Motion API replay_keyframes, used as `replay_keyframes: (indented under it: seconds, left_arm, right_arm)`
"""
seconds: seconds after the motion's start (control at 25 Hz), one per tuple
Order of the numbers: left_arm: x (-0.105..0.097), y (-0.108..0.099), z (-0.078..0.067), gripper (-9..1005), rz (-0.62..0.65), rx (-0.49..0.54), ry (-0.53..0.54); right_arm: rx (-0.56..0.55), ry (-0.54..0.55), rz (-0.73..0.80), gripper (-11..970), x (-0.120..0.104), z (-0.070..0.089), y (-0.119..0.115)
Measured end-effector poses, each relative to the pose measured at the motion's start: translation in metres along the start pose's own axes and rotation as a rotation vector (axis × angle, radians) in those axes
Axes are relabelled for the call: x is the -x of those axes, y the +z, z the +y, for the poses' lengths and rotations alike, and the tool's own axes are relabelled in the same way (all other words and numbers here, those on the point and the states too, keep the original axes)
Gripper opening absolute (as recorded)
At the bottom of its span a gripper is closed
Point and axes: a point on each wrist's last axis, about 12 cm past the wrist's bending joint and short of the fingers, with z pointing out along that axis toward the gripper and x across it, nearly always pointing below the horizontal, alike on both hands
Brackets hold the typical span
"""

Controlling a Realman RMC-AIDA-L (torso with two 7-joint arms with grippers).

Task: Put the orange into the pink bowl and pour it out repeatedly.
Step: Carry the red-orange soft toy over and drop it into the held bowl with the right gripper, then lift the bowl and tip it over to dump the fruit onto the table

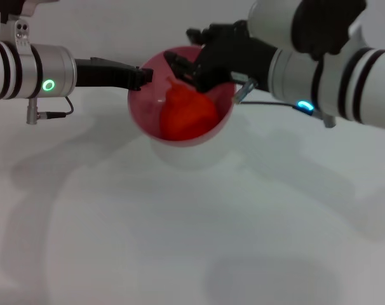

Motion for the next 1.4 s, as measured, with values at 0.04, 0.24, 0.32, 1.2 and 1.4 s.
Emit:
replay_keyframes:
  seconds: [0.04,0.24,0.32,1.2,1.4]
  left_arm:
    - [0.0,0.0,0.0,48,0.001,0.002,0.0]
    - [-0.001,0.0,0.001,47,0.002,0.005,0.001]
    - [-0.001,0.0,0.001,47,0.001,0.007,0.0]
    - [-0.011,0.041,-0.033,48,-0.123,0.171,0.356]
    - [-0.018,0.046,-0.045,47,-0.231,0.288,0.462]
  right_arm:
    - [-0.013,-0.011,-0.016,378,0.001,-0.001,-0.003]
    - [-0.185,-0.075,-0.187,606,0.01,-0.011,-0.038]
    - [-0.276,-0.085,-0.244,694,0.007,-0.016,-0.051]
    - [-0.899,0.284,-0.526,694,-0.099,-0.062,-0.115]
    - [-0.897,0.315,-0.534,694,-0.104,-0.063,-0.114]
